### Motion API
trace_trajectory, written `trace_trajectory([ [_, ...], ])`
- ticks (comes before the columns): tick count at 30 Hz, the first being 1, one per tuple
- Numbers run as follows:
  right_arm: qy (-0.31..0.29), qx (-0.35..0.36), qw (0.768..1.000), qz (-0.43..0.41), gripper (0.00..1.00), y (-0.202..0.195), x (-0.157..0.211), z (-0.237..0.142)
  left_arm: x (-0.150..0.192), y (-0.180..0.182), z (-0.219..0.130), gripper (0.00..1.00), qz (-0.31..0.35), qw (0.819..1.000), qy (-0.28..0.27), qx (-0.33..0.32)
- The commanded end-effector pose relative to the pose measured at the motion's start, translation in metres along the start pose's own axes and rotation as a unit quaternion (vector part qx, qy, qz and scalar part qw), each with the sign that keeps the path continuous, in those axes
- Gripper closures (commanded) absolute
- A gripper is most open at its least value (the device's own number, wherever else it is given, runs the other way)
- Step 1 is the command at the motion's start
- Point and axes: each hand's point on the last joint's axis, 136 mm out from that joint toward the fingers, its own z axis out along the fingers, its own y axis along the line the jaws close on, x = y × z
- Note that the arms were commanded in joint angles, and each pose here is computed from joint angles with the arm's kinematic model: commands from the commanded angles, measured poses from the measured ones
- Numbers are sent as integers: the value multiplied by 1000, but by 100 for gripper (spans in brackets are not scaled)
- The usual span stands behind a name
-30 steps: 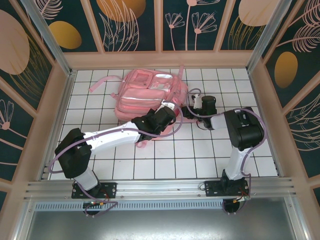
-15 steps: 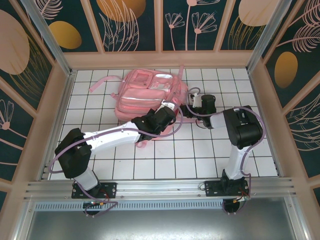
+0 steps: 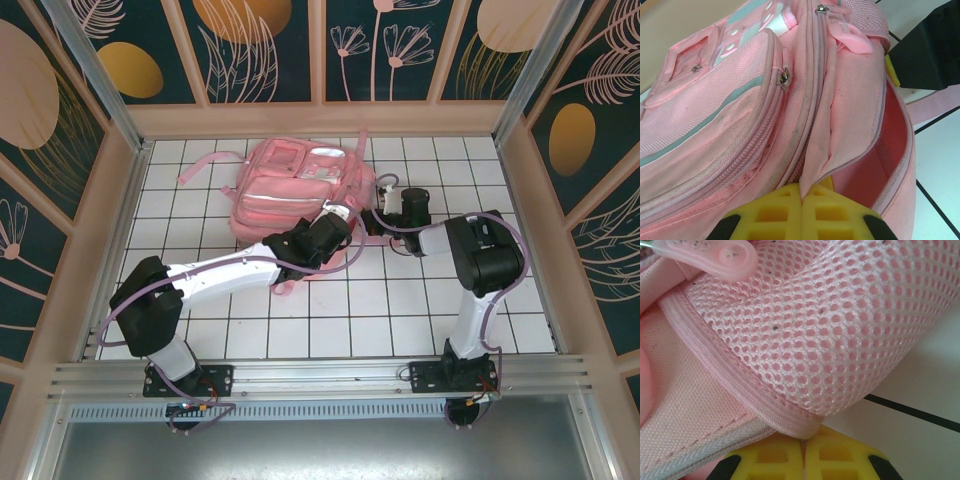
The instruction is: Pack the student bag
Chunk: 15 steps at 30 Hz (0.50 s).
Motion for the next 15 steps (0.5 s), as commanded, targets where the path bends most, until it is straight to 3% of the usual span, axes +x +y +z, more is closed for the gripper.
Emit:
trace_trajectory([
  [1,-8,10,1000,-1,100,5,-7,-11,-11,12,-8,100,-29,999,-14,-7],
  [8,12,75,997,-31,100,6,12,-20,-16,-3,-6,100,-47,998,-12,29],
  [15,23,91,993,-70,100,28,28,-27,-23,-12,1,100,-63,997,-9,42],
])
